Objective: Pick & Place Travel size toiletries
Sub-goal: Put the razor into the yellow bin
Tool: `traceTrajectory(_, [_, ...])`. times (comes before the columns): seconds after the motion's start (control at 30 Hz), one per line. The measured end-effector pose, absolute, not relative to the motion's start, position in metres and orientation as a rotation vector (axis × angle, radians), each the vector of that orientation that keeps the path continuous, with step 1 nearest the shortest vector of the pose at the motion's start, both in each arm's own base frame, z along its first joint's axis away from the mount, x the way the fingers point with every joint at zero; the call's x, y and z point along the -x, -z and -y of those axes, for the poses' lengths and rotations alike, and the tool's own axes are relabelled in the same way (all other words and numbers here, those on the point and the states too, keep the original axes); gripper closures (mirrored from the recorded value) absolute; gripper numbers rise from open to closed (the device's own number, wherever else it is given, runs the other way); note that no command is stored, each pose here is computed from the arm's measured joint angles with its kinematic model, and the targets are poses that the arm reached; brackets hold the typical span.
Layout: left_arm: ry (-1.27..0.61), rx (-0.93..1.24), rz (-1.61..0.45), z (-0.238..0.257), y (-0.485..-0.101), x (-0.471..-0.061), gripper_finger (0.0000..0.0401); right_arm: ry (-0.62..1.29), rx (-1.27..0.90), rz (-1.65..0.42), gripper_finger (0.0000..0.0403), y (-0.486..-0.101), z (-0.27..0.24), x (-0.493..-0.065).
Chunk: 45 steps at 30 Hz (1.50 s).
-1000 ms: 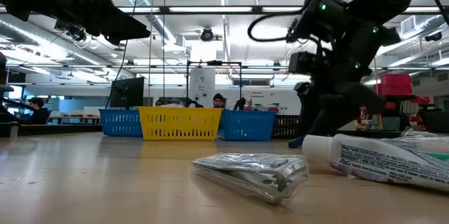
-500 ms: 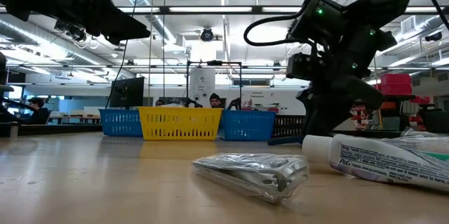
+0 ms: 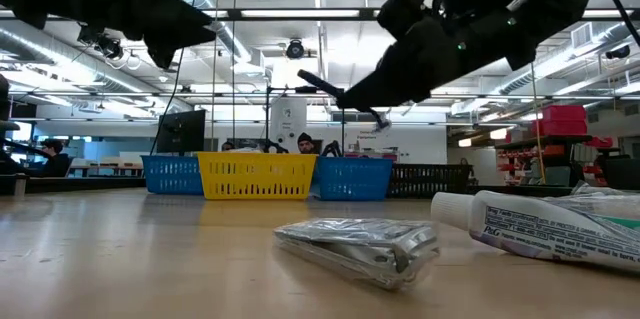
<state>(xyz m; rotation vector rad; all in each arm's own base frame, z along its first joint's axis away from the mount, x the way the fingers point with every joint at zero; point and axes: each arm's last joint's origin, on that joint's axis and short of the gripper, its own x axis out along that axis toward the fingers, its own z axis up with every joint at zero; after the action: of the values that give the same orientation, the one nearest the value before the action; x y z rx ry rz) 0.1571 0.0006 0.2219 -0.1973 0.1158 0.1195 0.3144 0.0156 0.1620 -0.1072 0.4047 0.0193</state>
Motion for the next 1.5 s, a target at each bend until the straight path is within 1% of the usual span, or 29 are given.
traceTrajectory(0.17, [0.024,0.183,-0.027,0.003,-0.229,-0.166,0.0252,0.008,0.153,-0.382,0.0363,-0.168,-0.006,-0.319])
traceTrajectory(0.27, [0.069,0.154,0.020,0.005,-0.228,-0.179,0.0252,0.015,0.170,-0.380,0.0360,-0.170,-0.002,-0.320])
traceTrajectory(0.37, [0.026,0.136,-0.012,0.004,-0.218,-0.192,0.0252,0.009,0.201,-0.381,0.0360,-0.170,0.000,-0.320])
traceTrajectory(0.5, [-0.057,0.118,-0.120,0.002,-0.202,-0.212,0.0252,0.015,0.213,-0.381,0.0360,-0.170,0.003,-0.320])
traceTrajectory(0.63, [-0.025,0.100,-0.168,0.004,-0.194,-0.236,0.0252,-0.019,0.202,-0.376,0.0359,-0.170,0.006,-0.320])
traceTrajectory(0.9, [-0.013,0.017,-0.219,0.006,-0.196,-0.281,0.0252,-0.043,0.155,-0.387,0.0359,-0.169,0.008,-0.320])
traceTrajectory(1.07, [-0.017,0.018,-0.283,0.005,-0.197,-0.288,0.0252,-0.042,0.148,-0.389,0.0359,-0.169,0.008,-0.319])
traceTrajectory(1.33, [-0.075,0.020,-0.321,0.004,-0.195,-0.287,0.0252,-0.039,0.148,-0.390,0.0359,-0.169,0.007,-0.320])
traceTrajectory(1.5, [-0.083,-0.001,-0.300,0.004,-0.197,-0.288,0.0252,-0.043,0.147,-0.388,0.0359,-0.170,0.007,-0.320])
